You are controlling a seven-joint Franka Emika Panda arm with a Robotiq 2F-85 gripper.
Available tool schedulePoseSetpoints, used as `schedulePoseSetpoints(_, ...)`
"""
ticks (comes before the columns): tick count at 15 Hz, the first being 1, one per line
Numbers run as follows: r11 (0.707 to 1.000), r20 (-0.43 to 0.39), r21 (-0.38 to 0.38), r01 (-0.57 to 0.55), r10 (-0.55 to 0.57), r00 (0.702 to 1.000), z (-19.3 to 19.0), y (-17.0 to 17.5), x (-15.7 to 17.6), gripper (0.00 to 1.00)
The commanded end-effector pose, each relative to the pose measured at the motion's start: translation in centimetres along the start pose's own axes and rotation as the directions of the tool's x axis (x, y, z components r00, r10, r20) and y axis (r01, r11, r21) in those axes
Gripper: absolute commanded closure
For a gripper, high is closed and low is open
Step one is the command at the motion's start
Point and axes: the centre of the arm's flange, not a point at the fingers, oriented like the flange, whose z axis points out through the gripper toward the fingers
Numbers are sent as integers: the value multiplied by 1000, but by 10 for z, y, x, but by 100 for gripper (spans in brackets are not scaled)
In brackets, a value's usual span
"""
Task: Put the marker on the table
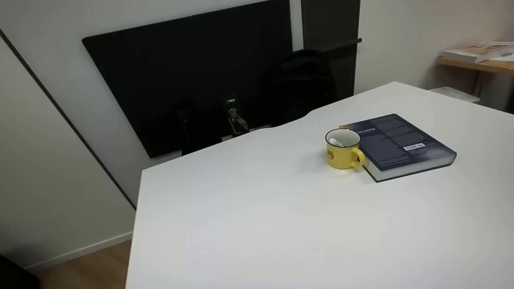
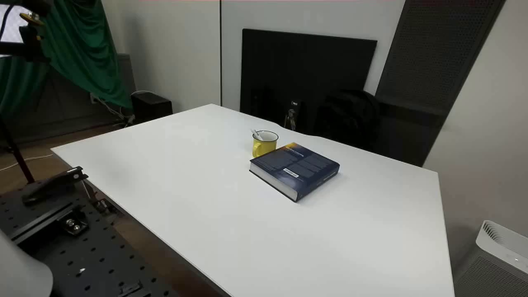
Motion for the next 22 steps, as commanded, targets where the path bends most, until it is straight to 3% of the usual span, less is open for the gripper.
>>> schedulePoseSetpoints(1,1000,-1,0,0,0,1000,0,0,0,0)
schedulePoseSetpoints(3,999,31,8,34,-34,999,7,-4,-1,0)
schedulePoseSetpoints(7,980,180,-65,187,-173,968,79,-33,-22,0)
schedulePoseSetpoints(13,908,371,-92,409,-350,860,198,-80,-42,0)
schedulePoseSetpoints(18,830,378,-87,551,-485,789,286,-130,-21,0)
schedulePoseSetpoints(22,792,347,-85,605,-545,763,360,-154,-1,0)
